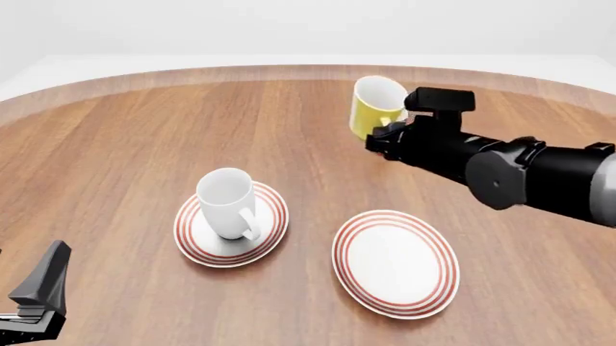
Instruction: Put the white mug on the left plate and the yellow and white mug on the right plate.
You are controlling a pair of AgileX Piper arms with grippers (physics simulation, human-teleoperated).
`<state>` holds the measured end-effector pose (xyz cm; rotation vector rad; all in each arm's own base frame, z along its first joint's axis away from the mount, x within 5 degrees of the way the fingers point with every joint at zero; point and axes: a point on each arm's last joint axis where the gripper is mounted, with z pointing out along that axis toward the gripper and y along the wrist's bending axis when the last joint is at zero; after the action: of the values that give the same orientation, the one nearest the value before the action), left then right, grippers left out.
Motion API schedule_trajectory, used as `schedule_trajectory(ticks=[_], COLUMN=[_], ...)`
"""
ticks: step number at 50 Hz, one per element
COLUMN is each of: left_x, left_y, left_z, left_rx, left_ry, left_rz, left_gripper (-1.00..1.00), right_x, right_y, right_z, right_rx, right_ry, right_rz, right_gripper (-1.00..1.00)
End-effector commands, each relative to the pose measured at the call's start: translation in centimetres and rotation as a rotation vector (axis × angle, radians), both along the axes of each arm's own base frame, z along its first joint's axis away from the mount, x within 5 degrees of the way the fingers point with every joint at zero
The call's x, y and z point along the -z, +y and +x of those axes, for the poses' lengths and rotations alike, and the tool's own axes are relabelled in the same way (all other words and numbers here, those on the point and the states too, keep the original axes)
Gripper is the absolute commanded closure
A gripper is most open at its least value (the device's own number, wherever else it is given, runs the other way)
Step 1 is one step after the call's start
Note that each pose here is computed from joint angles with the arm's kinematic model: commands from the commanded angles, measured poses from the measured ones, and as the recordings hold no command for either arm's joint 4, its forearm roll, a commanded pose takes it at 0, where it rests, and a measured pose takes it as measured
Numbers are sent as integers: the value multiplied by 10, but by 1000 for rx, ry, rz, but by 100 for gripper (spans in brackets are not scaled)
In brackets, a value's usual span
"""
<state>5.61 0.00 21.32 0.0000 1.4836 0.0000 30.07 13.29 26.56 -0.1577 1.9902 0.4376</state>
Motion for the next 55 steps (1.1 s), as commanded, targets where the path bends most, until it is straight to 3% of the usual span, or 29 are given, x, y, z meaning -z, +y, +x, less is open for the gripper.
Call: schedule_trajectory(ticks=[1, 33, 55], left_x=[0, 0, 0], left_y=[0, 0, 0], left_z=[0, 0, 0], left_rx=[0, 0, 0], left_ry=[0, 0, 0], left_rz=[0, 0, 0], left_gripper=[-100, -100, -100], right_x=[-11, -9, 1], right_y=[-13, -46, -52], right_z=[-26, -96, -120], right_rx=[3, 18, -4], right_ry=[-23, -24, -13], right_rz=[8, 18, 9], right_gripper=[100, 100, 100])
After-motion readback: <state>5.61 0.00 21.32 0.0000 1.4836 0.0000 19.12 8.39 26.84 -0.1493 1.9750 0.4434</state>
